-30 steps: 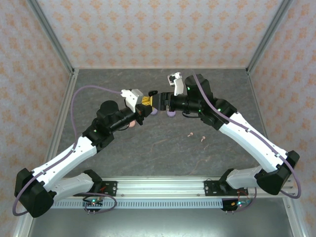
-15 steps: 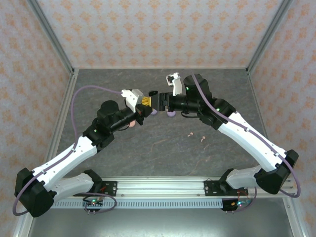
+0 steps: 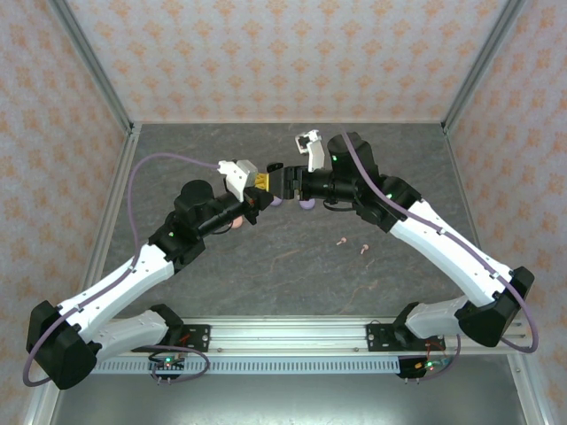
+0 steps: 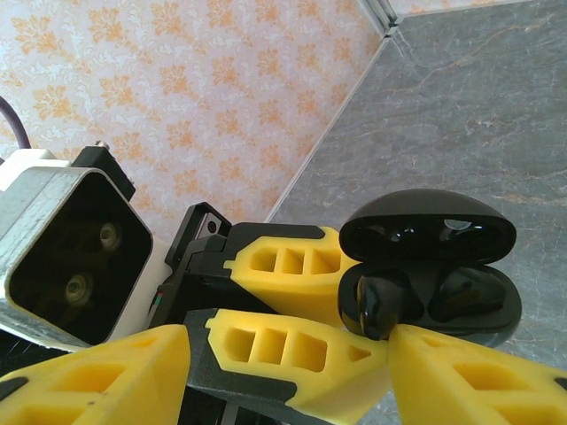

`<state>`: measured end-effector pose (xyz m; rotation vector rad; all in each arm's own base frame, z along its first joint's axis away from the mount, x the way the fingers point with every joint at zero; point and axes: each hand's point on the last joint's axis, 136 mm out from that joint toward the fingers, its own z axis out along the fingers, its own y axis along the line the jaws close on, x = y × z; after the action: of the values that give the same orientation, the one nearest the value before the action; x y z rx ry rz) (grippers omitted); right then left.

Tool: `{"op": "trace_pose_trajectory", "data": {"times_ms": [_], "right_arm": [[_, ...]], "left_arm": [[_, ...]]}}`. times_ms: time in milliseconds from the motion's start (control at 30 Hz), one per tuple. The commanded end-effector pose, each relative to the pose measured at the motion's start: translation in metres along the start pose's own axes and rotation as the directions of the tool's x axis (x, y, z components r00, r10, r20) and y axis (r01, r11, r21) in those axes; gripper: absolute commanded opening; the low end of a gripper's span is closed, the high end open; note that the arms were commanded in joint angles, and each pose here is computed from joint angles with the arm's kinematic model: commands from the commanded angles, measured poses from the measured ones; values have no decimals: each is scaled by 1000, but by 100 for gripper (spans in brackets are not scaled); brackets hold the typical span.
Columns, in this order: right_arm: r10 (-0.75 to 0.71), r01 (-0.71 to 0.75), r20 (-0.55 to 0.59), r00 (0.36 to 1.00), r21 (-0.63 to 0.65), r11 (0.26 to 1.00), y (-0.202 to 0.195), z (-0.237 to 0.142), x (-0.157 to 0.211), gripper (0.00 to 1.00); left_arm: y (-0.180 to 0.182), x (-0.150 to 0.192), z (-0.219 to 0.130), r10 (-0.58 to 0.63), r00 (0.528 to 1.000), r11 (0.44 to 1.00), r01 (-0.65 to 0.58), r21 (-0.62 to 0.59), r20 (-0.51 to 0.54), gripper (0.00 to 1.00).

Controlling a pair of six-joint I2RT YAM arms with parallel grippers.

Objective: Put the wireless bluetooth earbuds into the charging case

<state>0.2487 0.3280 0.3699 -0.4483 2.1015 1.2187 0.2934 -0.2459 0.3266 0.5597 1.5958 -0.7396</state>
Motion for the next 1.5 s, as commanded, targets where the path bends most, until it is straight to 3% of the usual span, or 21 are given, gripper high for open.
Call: {"op": "trace_pose_trajectory", "data": {"times_ms": [0,267,400,600,767,1033,1233,1467], "right_arm": [[-37,40,49,998,-65,997,22,-5,-16,61],[-43,46,50,998,-62,997,22,-4,-17,61],[-78,78,77,994,0,997,16,-18,-20,63],[-67,60,136,988,59,996,-9,-49,-25,76],[4,2,151,989,-36,999,-14,-53,-23,99],[34,-7,105,994,-254,967,13,-35,-27,99],[16,27,108,994,-380,924,42,-42,-36,99],[-12,59,117,993,-410,910,56,-57,-36,95]], "left_arm": [[-2,-7,0,-9,1000,1000,9,0,22,0],[-3,-7,0,-11,1000,1000,11,5,20,0],[-4,-9,-3,-11,999,1000,10,8,32,0],[-15,-18,-11,-4,997,998,0,60,75,0],[-38,-29,-16,-12,995,983,-7,184,103,0],[-60,-35,-20,-38,995,949,6,316,95,0],[-63,-33,-17,-39,996,942,12,335,76,0],[-57,-26,-13,-47,997,951,27,309,58,0]]}}
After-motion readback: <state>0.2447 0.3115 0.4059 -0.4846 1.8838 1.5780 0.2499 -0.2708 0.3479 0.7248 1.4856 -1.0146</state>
